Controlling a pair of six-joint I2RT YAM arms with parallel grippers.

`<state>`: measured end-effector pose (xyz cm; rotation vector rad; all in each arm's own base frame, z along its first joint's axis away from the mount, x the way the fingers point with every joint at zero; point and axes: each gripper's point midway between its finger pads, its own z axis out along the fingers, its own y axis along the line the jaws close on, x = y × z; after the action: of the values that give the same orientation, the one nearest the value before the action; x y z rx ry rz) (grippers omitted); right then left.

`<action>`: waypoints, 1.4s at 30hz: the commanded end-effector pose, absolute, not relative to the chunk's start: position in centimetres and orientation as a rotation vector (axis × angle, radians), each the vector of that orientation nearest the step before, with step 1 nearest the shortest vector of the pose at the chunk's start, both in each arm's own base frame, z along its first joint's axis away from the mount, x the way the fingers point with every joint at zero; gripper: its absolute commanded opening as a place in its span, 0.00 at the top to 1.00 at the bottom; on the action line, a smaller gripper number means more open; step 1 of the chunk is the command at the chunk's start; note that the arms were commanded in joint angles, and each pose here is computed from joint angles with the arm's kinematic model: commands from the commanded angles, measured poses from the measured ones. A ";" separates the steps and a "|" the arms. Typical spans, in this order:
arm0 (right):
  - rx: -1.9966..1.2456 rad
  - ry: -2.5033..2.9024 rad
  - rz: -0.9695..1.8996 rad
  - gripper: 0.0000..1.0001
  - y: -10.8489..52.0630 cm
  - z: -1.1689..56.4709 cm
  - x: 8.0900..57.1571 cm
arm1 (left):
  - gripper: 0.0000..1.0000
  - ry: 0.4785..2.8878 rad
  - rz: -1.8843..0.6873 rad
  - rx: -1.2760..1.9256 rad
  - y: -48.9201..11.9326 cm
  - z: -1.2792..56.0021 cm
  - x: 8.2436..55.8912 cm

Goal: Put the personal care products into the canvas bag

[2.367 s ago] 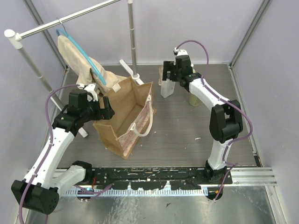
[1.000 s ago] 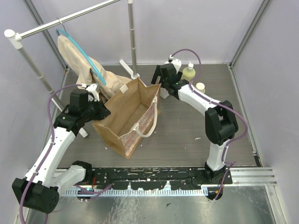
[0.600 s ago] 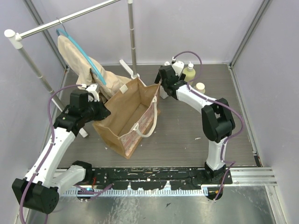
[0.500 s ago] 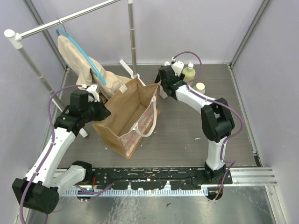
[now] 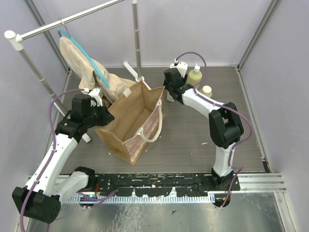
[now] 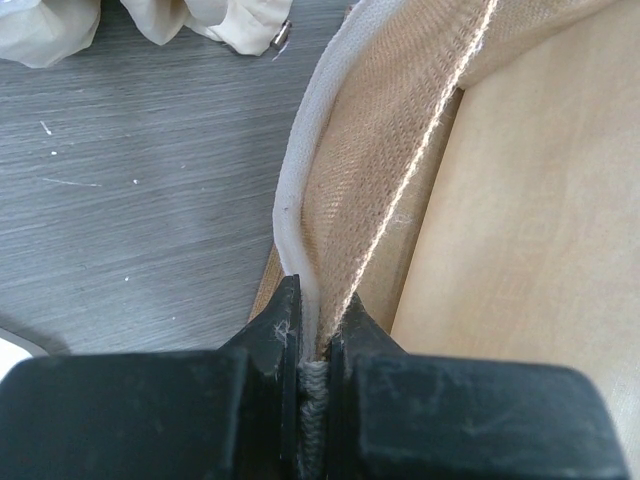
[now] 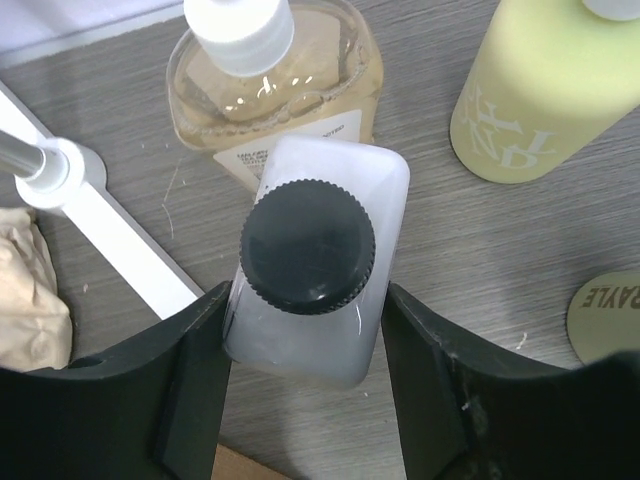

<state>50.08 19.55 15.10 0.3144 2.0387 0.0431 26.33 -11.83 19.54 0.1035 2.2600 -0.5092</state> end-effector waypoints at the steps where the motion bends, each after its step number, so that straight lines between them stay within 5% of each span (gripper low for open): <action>1: 0.202 2.054 -0.002 0.39 18.9 16.6 48.6 | 1.00 2.248 -0.550 0.109 -12.3 19.8 25.7; 7: 0.159 2.054 -0.014 0.19 19.4 16.5 49.7 | 1.00 2.248 -0.550 0.105 -12.2 19.9 25.6; 15: 0.116 2.006 -0.020 0.23 20.2 17.3 51.6 | 1.00 2.249 -0.552 0.106 -12.2 20.0 25.4; 18: 0.091 1.985 -0.048 0.33 19.9 17.4 51.9 | 1.00 2.251 -0.552 0.105 -12.2 19.8 25.4; 21: 0.071 1.987 -0.069 0.63 19.6 17.5 51.8 | 1.00 2.249 -0.557 0.108 -12.3 19.8 25.5; 26: 0.034 2.002 -0.091 0.98 19.0 18.5 50.8 | 1.00 2.252 -0.557 0.110 -12.3 19.6 25.5; 42: -0.151 1.797 0.256 0.99 19.9 36.7 42.7 | 1.00 2.278 -0.549 0.114 -12.4 18.5 25.7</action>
<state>43.42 18.29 21.36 -0.1569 2.1525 0.0241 26.04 -11.83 19.40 0.1022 2.2602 -0.5151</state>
